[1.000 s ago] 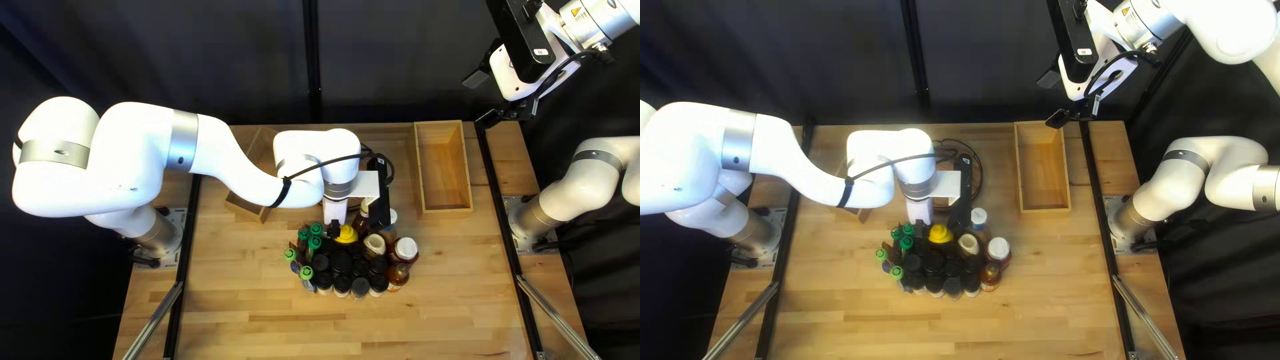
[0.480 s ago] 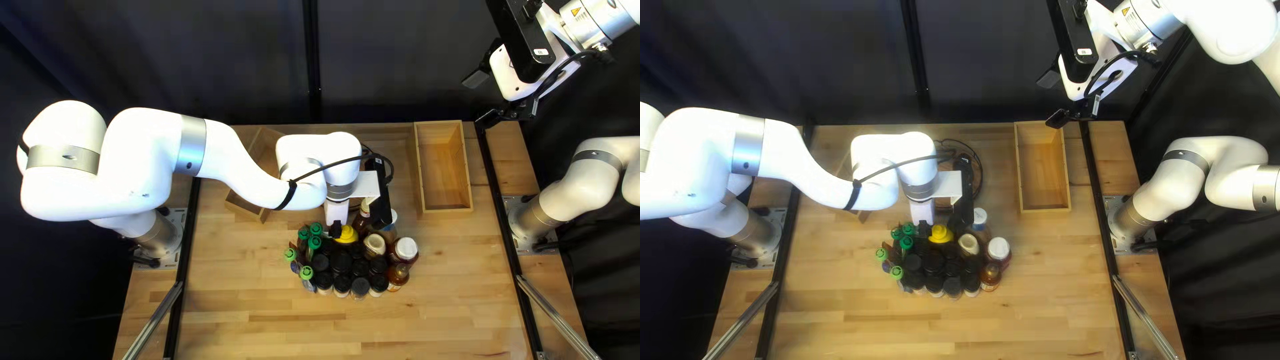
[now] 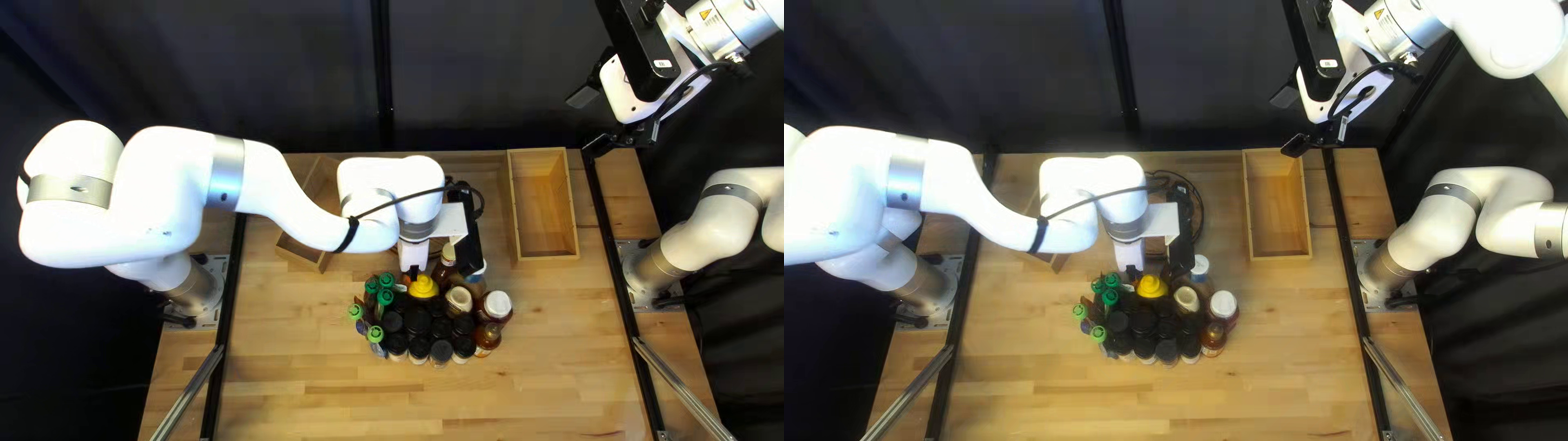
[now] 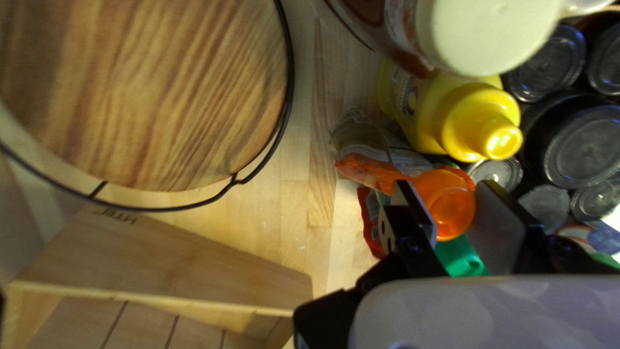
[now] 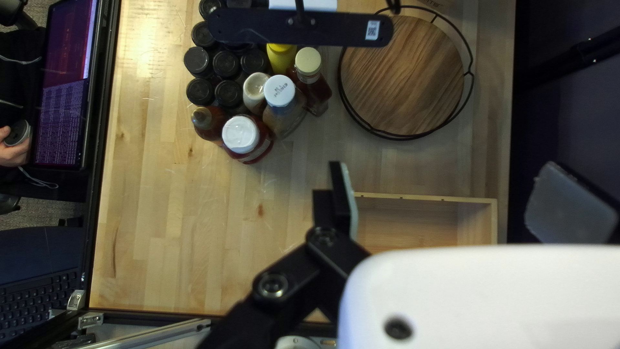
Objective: Separate condiments, baby food and spices and place it in 3 different racks/containers
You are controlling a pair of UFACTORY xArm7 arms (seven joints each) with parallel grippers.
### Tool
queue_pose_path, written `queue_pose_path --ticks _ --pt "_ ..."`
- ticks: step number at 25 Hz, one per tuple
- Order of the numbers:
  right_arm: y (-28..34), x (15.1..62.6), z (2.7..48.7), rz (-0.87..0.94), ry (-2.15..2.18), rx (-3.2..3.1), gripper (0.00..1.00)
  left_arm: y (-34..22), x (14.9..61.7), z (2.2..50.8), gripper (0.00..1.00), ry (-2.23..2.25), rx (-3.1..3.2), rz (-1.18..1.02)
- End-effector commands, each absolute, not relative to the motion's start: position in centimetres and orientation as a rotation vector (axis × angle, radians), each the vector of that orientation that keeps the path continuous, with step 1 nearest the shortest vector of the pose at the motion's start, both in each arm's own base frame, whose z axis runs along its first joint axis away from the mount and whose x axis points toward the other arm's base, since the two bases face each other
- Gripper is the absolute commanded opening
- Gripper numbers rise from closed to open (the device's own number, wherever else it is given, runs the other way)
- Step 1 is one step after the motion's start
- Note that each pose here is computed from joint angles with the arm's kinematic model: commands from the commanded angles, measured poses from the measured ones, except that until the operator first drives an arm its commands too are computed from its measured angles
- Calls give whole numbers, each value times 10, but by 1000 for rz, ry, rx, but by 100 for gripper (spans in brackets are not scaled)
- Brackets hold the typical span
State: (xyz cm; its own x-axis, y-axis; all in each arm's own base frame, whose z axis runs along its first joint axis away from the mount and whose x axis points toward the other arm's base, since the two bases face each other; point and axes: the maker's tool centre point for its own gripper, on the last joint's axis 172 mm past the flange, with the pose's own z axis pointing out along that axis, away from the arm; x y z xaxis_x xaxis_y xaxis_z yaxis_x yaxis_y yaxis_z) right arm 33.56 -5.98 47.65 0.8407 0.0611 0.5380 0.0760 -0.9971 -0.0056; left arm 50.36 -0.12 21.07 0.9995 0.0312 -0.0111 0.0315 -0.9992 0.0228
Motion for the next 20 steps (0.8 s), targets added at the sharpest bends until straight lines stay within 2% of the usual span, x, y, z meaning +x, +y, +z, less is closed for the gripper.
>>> queue_pose_path --ticks 1,4,10,15,20 --pt "-60 336 476 -872 -111 -2988 100 20 496 259 0 72 3158 5" --pt "-60 336 476 -872 -111 -2988 100 46 483 300 0 99 3199 13" --pt "-60 336 476 -872 -111 -2988 100 100 448 335 0 151 3242 5" --pt "-60 336 476 -872 -111 -2988 100 130 409 331 2 134 3254 -11" --pt "-60 336 476 -872 -111 -2988 100 152 375 303 0 66 3256 -55"
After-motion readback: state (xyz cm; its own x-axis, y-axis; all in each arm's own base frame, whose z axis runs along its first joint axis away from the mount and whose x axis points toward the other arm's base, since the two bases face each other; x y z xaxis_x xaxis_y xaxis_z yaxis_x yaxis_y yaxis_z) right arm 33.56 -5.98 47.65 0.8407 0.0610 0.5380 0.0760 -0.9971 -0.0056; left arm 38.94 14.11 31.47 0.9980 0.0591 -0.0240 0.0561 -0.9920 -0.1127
